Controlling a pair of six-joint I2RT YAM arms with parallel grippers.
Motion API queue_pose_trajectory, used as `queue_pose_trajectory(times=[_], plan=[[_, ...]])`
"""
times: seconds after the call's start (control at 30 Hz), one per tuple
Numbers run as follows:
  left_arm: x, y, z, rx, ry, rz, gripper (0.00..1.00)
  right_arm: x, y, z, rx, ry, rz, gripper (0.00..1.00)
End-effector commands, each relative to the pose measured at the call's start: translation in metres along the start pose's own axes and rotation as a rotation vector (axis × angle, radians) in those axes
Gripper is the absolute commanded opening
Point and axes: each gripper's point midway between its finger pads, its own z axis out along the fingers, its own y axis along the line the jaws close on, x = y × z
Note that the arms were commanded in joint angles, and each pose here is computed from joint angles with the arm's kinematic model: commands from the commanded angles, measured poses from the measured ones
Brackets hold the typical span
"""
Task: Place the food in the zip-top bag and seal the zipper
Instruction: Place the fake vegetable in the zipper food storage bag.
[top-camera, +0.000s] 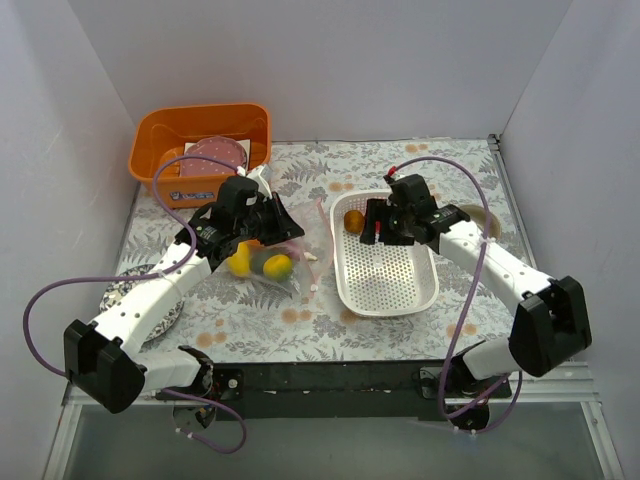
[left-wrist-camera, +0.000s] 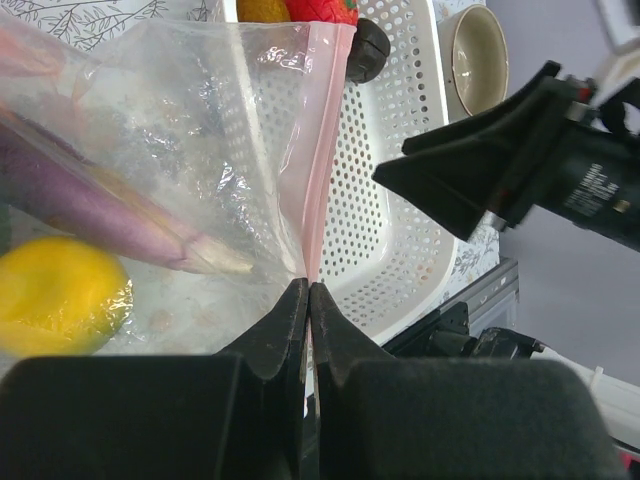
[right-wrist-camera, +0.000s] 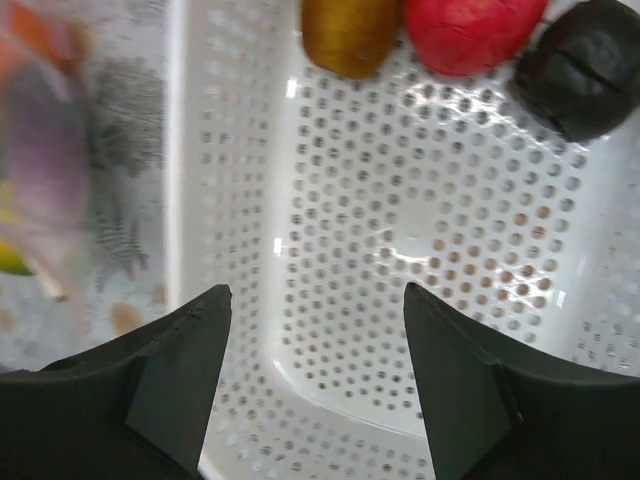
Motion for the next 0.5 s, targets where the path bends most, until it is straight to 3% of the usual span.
queue_pose_trajectory(times=[0.0, 0.27, 0.47], plan=[[-0.011, -0.014, -0.012, 0.034, -0.041, 0.024, 0.00, -0.009, -0.049, -0.001, 0.191, -0.028, -0.077, 0.78], [-0.003, -0.011, -0.011, 0.047, -0.029, 0.007, 0.00, -0.038, -0.097, 0.023, 0.336, -0.041, -0.090, 0.78], [0.001, -0.010, -0.014, 0.051, -0.021, 0.001, 0.00, -0.053, -0.107, 0.052, 0.337, -0.035, -0.116, 0.77]])
